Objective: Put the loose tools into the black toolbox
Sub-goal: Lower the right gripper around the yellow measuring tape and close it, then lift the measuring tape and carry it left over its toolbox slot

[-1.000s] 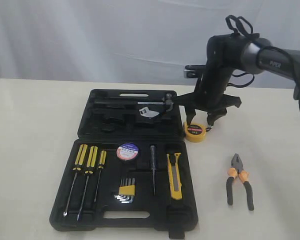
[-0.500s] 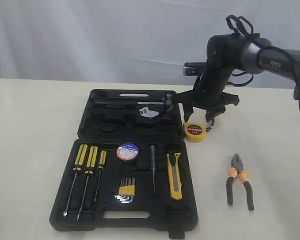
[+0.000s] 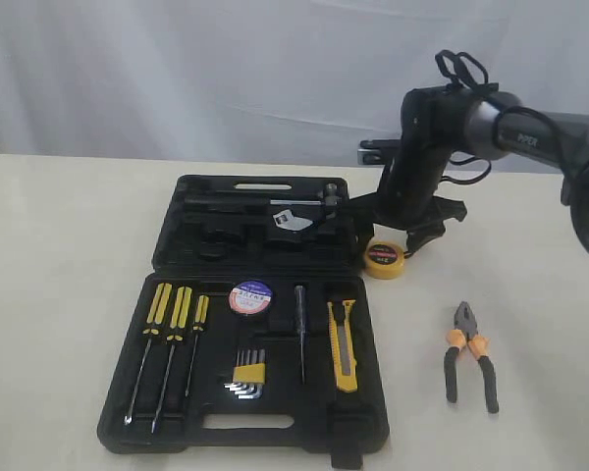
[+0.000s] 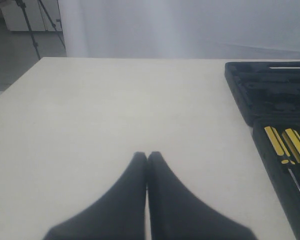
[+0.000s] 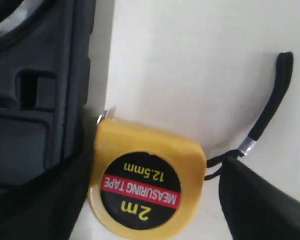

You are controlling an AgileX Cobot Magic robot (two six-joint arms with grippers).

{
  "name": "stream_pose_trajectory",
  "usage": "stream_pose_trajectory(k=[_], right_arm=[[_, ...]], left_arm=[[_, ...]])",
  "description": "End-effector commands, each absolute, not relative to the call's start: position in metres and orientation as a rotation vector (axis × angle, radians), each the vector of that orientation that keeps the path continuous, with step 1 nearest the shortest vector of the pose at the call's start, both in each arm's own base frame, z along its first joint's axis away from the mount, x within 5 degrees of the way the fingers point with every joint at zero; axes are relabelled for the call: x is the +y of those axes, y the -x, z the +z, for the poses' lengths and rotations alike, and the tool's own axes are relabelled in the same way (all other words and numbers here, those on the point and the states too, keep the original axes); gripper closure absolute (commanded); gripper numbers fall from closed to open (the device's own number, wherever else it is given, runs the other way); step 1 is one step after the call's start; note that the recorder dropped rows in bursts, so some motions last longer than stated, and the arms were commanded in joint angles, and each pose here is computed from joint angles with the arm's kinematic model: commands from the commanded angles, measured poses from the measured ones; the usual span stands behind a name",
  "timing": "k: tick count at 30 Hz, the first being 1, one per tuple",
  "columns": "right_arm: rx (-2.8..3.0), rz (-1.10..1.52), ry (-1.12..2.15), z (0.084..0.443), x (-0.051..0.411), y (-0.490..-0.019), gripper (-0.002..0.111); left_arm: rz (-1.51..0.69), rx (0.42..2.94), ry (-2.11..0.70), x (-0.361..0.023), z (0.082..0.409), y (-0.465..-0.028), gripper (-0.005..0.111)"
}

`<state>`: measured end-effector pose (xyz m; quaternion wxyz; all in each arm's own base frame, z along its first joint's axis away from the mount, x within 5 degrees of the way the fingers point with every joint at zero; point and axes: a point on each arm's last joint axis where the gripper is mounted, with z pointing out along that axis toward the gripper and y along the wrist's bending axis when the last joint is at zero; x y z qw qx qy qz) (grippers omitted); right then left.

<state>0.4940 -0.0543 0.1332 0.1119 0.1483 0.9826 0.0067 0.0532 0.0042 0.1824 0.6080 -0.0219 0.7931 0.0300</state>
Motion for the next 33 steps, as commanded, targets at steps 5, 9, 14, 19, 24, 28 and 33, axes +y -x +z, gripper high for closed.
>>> stream_pose_trajectory(k=[5,9,14,19,24,28,33], right_arm=[[2.947,0.008,-0.448,0.118,-0.059,-0.491,0.039],[2.94,0.008,-0.447,0.118,-0.059,-0.492,0.039],[2.942,0.008,-0.448,0.118,-0.059,-0.491,0.05],[2.954,0.007,-0.449,0.119,-0.059,-0.49,0.08],[2.923,0.01,-0.456,0.134,-0.058,-0.49,0.101],[2.87,0.014,-0.458,0.167,-0.057,-0.489,0.101],[2.852,0.028,-0.459,0.206,-0.04,-0.488,0.101]], left_arm=[[0.053,1.825,0.056,0.004,0.182,-0.053,0.107],[0.053,1.825,0.056,0.004,0.182,-0.053,0.107],[0.053,1.825,0.056,0.004,0.182,-0.053,0.107],[0.053,1.825,0.056,0.004,0.182,-0.053,0.107],[0.053,1.825,0.056,0.004,0.182,-0.053,0.107],[0.053,1.825,0.056,0.004,0.182,-0.053,0.107],[0.053,1.825,0.056,0.004,0.182,-0.053,0.107]])
